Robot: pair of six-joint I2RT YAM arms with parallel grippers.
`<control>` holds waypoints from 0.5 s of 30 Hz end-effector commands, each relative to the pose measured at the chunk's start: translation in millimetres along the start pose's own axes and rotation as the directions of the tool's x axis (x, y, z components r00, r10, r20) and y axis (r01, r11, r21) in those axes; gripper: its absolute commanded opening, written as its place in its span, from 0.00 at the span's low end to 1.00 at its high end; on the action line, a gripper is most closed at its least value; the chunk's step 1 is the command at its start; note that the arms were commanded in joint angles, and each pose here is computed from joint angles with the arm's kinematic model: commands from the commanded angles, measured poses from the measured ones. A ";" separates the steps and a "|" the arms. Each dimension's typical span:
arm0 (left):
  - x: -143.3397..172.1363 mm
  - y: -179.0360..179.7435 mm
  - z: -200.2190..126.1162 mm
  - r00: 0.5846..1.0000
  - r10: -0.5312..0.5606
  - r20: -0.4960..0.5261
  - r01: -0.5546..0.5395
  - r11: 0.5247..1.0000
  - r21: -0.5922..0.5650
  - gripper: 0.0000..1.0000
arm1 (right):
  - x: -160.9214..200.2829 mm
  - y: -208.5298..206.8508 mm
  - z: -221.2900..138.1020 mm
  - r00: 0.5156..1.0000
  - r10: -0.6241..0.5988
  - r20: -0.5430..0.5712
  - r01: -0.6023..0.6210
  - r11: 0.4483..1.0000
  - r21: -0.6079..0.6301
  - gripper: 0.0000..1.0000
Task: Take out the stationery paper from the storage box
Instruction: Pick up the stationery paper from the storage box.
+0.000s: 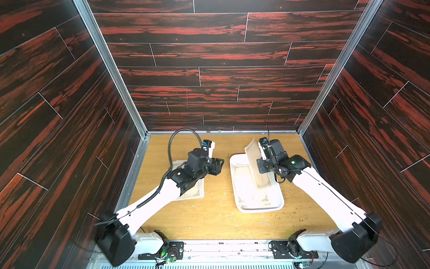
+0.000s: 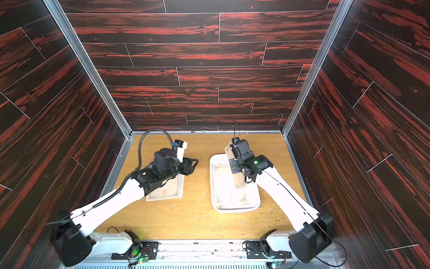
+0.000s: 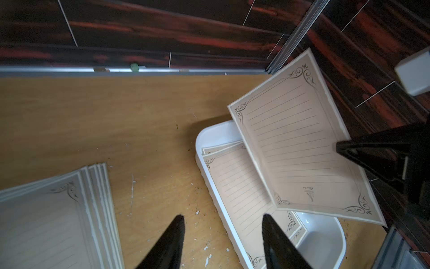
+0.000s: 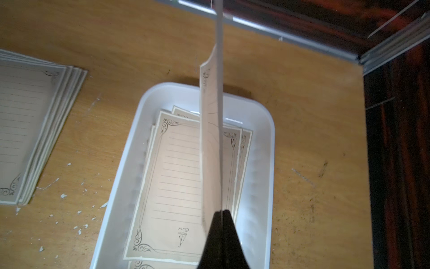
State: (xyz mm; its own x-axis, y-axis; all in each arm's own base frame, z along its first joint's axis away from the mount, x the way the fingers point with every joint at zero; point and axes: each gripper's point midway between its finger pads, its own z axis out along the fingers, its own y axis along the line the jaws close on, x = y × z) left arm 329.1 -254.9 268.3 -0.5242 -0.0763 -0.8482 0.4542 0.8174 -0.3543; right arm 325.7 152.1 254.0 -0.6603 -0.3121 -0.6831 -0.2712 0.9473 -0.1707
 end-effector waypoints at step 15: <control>-46.6 -38.6 -91.8 0.890 0.161 0.427 -0.254 0.952 0.171 0.56 | -75.2 8.6 -177.6 0.714 -0.086 0.695 0.271 0.949 -0.160 0.00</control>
State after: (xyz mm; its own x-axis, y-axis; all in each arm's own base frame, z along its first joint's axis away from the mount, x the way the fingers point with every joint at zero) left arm 281.8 -226.5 336.5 -0.1768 -0.1713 -0.9692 0.6234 0.7425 -0.2449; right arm 264.3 153.3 405.5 -0.1306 -0.2617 -0.9563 -0.4526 0.8739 -0.1773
